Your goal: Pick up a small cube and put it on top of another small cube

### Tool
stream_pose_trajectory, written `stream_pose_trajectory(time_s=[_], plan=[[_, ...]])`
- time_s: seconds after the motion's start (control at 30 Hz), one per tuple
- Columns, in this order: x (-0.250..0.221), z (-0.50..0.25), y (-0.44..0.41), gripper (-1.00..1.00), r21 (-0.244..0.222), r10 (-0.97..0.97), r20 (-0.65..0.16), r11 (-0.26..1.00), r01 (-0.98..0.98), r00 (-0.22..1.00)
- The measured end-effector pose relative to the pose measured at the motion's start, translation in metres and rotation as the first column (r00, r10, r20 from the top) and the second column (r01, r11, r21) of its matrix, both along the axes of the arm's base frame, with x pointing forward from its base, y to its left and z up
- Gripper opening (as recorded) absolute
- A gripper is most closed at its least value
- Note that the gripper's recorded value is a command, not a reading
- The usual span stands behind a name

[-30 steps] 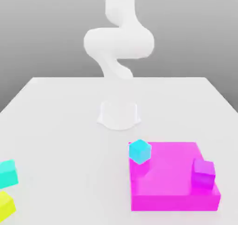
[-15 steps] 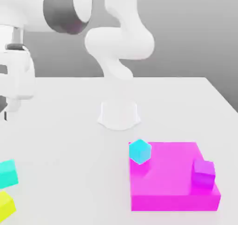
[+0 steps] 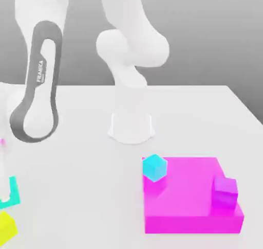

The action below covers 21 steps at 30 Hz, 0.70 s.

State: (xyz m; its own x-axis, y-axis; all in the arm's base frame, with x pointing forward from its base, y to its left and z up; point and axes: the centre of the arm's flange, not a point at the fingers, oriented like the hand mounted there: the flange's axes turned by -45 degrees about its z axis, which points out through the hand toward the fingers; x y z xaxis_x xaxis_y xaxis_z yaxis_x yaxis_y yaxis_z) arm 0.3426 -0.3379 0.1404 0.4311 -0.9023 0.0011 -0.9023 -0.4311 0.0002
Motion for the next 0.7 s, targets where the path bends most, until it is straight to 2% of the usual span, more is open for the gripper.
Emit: stream_pose_trajectory(time_s=[0.17, 0.33, 0.7], plan=[[0.000, -0.002, 0.000, -1.00, 0.000, -0.001, 0.000, 1.000, 0.001, 1.000], [0.001, 0.053, 0.000, -1.00, 0.001, -0.004, 0.000, 1.000, 0.004, 1.000], [0.108, 0.096, 0.032, -1.00, 0.002, -0.179, 0.002, 0.984, 0.179, 0.984]])
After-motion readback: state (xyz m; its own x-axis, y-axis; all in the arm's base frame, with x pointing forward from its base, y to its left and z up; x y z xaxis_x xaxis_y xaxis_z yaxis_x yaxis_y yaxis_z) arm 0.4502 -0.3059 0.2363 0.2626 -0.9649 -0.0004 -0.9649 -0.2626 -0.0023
